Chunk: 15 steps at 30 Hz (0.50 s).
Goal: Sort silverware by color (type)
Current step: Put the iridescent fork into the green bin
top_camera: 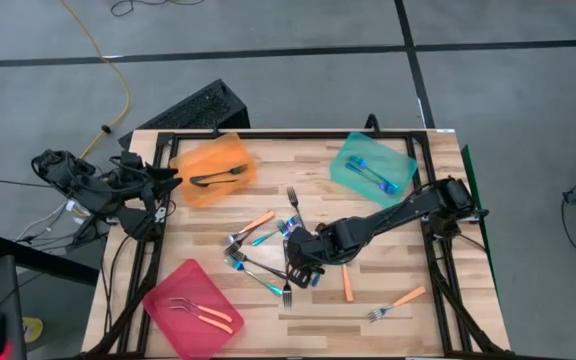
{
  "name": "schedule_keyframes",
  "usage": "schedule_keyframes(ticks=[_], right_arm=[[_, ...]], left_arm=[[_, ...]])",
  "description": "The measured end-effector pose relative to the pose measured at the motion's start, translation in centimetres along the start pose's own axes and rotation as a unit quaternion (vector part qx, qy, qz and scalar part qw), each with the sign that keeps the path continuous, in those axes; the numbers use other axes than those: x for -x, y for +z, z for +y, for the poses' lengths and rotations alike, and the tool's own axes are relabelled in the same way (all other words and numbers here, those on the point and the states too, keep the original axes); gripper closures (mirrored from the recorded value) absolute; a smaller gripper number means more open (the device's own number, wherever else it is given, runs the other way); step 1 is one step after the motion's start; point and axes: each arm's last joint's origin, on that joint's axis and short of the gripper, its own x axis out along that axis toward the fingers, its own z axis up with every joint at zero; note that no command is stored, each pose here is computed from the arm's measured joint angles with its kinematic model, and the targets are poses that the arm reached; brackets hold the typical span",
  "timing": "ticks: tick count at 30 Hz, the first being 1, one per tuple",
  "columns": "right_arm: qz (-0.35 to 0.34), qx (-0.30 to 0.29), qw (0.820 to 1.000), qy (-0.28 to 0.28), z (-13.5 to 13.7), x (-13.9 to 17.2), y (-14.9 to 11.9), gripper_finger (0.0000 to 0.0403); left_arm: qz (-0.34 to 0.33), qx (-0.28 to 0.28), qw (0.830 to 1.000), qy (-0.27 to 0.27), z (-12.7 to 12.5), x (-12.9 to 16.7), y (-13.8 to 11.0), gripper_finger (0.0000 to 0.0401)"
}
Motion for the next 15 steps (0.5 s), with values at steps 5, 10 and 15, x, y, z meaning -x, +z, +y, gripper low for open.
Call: schedule_keyframes(ticks=[5, 10, 15], right_arm=[[-0.017, -0.034, 0.999, -0.003, -1.6, -0.6, 1.6, 0.0214], [-0.025, -0.063, 0.998, -0.015, -3.5, -0.9, 3.4, 0.0214], [-0.020, -0.081, 0.996, -0.020, -5.3, -0.9, 4.8, 0.0214]], left_arm=[[0.009, 0.011, 1.000, 0.009, 0.1, -0.5, -1.0, 0.0205], [0.011, 0.024, 1.000, 0.011, 0.1, -0.6, -1.2, 0.0205], [0.011, 0.047, 0.999, 0.011, 0.1, -0.6, -1.2, 0.0205]])
